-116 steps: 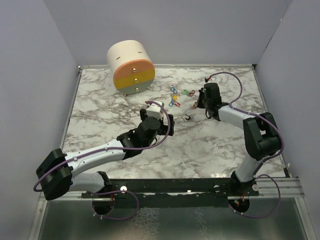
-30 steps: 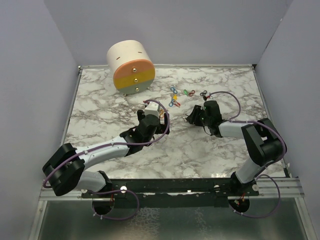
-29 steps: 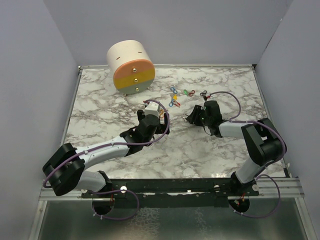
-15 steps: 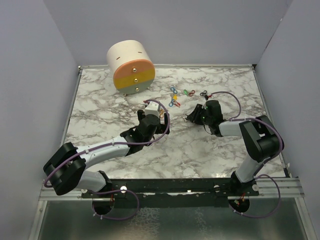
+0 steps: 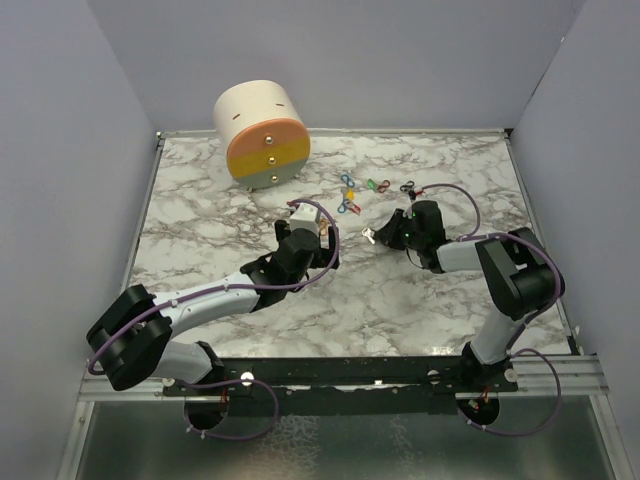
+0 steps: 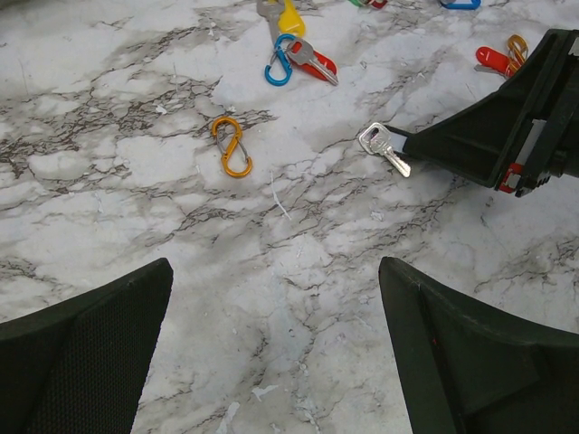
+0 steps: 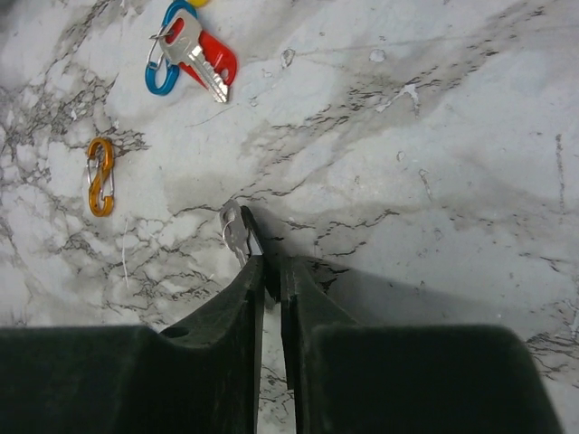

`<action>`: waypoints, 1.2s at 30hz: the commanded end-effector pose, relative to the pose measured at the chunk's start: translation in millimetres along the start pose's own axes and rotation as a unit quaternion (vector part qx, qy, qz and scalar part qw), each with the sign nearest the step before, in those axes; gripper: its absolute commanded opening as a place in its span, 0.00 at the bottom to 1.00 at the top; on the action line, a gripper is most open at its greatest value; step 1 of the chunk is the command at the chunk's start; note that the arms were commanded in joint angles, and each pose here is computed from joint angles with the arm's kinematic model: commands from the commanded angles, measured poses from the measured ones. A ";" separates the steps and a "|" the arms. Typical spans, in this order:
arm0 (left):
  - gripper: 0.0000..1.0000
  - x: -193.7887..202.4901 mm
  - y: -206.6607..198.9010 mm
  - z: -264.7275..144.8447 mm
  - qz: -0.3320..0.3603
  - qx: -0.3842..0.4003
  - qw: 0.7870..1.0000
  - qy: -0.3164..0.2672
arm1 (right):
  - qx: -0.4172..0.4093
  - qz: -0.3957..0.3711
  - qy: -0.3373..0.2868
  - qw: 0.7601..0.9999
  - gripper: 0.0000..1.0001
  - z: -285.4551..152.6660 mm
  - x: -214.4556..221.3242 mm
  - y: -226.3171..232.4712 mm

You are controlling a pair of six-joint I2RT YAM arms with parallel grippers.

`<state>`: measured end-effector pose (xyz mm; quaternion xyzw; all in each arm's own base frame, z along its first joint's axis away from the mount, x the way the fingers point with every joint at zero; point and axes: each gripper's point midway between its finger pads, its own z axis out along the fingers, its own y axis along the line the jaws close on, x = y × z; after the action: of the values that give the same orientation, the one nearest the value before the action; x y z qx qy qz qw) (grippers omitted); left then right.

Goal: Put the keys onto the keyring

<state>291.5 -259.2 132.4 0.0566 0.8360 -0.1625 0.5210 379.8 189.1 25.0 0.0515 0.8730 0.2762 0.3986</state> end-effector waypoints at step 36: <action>0.96 -2.5 -5.7 1.3 -0.013 0.015 1.000 -0.002 | -0.054 -0.169 -0.153 0.972 0.01 -122.3 -78.2 67.2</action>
<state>289.6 -262.2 131.5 0.0571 0.8369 -0.1723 0.5164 337.6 166.1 167.5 -0.0672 0.7860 0.2452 0.5635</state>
